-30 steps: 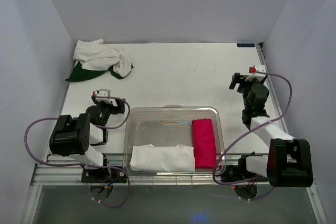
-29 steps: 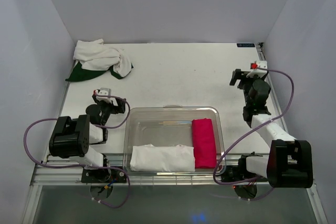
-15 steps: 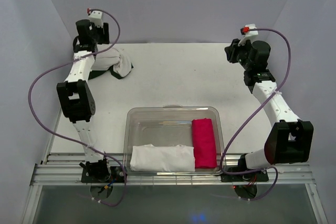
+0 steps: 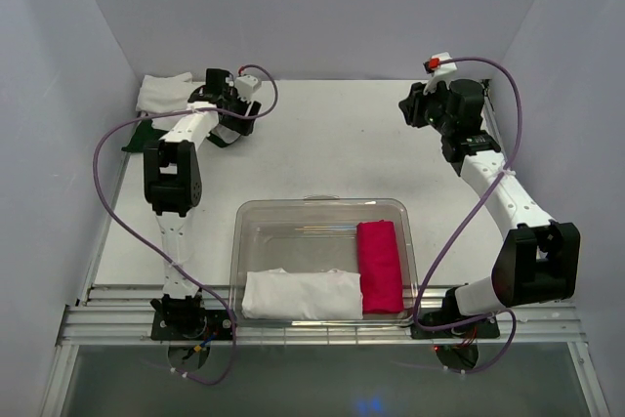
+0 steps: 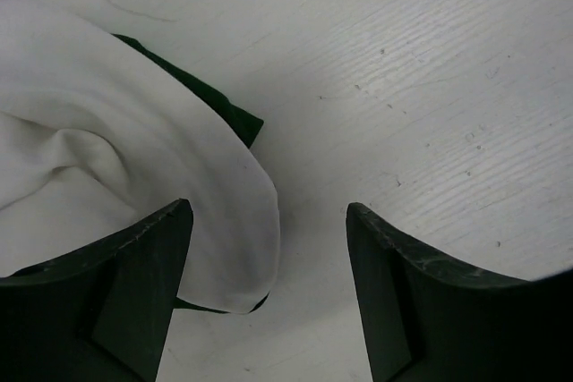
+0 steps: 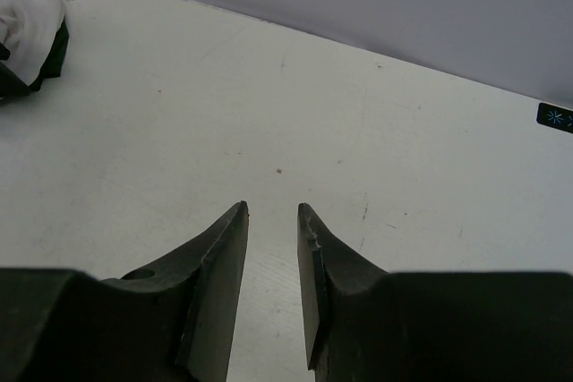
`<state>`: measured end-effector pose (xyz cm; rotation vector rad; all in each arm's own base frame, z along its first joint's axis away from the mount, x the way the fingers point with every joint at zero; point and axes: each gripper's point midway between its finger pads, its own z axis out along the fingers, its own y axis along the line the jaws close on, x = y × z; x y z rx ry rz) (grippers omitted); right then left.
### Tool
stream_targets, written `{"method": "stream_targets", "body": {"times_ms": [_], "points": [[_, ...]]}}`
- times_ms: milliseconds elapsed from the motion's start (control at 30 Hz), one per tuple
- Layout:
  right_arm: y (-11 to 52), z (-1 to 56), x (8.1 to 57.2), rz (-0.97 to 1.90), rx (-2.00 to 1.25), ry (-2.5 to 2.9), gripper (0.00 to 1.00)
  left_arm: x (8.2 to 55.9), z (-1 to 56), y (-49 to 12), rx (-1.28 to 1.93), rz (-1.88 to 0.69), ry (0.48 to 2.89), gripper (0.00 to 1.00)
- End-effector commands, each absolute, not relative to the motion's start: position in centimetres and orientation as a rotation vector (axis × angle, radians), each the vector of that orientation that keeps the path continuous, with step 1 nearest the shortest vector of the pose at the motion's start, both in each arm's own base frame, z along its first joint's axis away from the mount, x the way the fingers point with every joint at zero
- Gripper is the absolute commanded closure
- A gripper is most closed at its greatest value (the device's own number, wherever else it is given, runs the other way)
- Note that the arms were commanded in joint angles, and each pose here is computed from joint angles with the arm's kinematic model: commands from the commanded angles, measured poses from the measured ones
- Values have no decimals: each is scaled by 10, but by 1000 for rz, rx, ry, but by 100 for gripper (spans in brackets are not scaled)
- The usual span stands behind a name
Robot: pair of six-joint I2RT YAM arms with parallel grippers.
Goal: Roll the t-shirts
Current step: Pick up the T-shirt at the corner of the board.
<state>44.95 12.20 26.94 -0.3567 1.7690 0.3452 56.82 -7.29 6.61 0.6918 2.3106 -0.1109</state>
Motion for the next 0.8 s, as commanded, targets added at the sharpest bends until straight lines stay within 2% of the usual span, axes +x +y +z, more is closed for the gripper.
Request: {"method": "stream_targets", "body": {"times_ms": [0, 33, 133, 233, 267, 300, 333, 433, 500, 533, 633, 767], "points": [[127, 289, 444, 353, -373, 1727, 65, 564, 59, -60, 695, -84, 2350, 20], [128, 291, 445, 355, -375, 1724, 65, 564, 50, -58, 689, -73, 2372, 21], [129, 294, 445, 354, -378, 1716, 64, 564, 37, -52, 680, -30, 2405, 34], [130, 298, 445, 354, -376, 1707, 64, 568, 31, -40, 657, 63, 2431, 67], [129, 299, 445, 353, -375, 1704, 64, 568, 30, -37, 654, 87, 2434, 82], [129, 302, 444, 351, -376, 1696, 64, 569, 30, -32, 647, 116, 2438, 91], [129, 304, 444, 347, -375, 1690, 64, 569, 29, -32, 652, 120, 2437, 95], [128, 312, 443, 337, -373, 1667, 64, 579, 44, -38, 631, 88, 2391, 100], [128, 319, 443, 336, -373, 1655, 64, 608, 105, -58, 568, -9, 2240, 100], [128, 323, 443, 339, -371, 1646, 64, 609, 112, -66, 558, -65, 2218, 100], [129, 336, 444, 350, -363, 1633, 65, 629, 212, -111, 575, -211, 1956, 100], [136, 357, 444, 381, -387, 1604, 68, 615, 330, -172, 674, -228, 1636, 100]]}}
